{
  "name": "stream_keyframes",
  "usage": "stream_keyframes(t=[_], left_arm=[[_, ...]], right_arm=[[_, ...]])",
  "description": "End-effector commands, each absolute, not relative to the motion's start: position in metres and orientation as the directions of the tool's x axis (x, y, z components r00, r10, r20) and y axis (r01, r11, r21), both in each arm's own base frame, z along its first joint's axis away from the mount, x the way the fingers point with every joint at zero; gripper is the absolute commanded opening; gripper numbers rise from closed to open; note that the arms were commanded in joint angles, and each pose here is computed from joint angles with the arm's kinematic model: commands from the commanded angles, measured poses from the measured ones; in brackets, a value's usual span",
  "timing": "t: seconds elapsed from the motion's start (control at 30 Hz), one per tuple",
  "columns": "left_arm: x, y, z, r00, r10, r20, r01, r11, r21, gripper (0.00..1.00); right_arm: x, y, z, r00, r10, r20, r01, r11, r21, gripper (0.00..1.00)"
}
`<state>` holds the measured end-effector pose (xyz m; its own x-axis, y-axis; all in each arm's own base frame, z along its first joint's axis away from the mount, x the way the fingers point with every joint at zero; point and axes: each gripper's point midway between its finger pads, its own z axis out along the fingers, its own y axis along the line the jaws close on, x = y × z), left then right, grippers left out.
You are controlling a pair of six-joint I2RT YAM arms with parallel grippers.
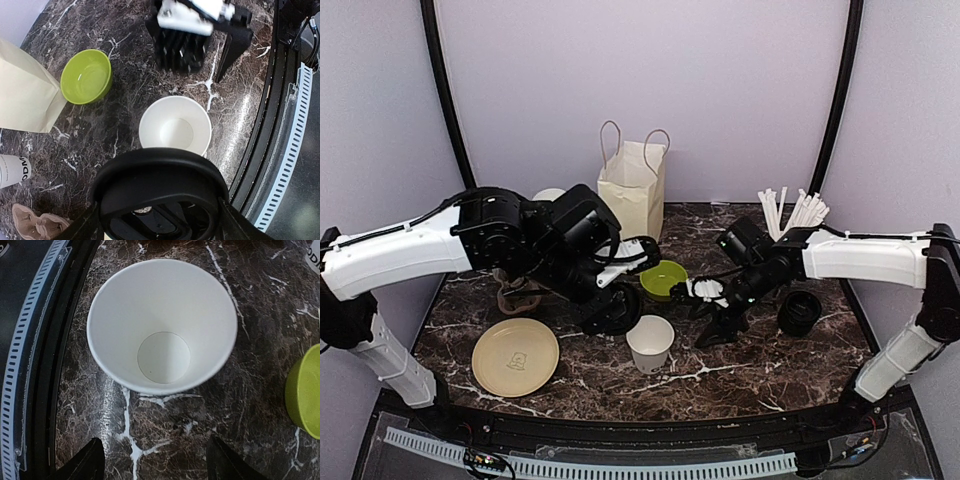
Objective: Pack the takeout coffee
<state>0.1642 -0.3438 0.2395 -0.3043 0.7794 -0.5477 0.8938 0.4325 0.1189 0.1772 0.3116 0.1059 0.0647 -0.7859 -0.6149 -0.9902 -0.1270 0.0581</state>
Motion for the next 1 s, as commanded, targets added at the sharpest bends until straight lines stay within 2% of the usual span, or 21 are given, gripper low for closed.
stream_keyframes(t=[0.0,0.3,0.97], left_arm=[[0.167,-0.354,0.228,-0.264,0.831,-0.49,0.919,0.371,0.134,0.68],[0.178,-0.384,0.196,-0.242,0.893,-0.379,0.947,0.303,0.109,0.7],[0.185,-0.401,0.17,-0.263,0.925,-0.274,0.957,0.285,0.045,0.71]], right_arm=[[0.182,0.289,0.131,-0.035,-0.751,-0.659,-0.99,-0.063,0.125,0.69],[0.205,0.264,0.155,-0.177,-0.642,-0.746,-0.983,0.08,0.165,0.68],[0.204,0.264,0.144,-0.195,-0.634,-0.748,-0.979,0.079,0.188,0.67]])
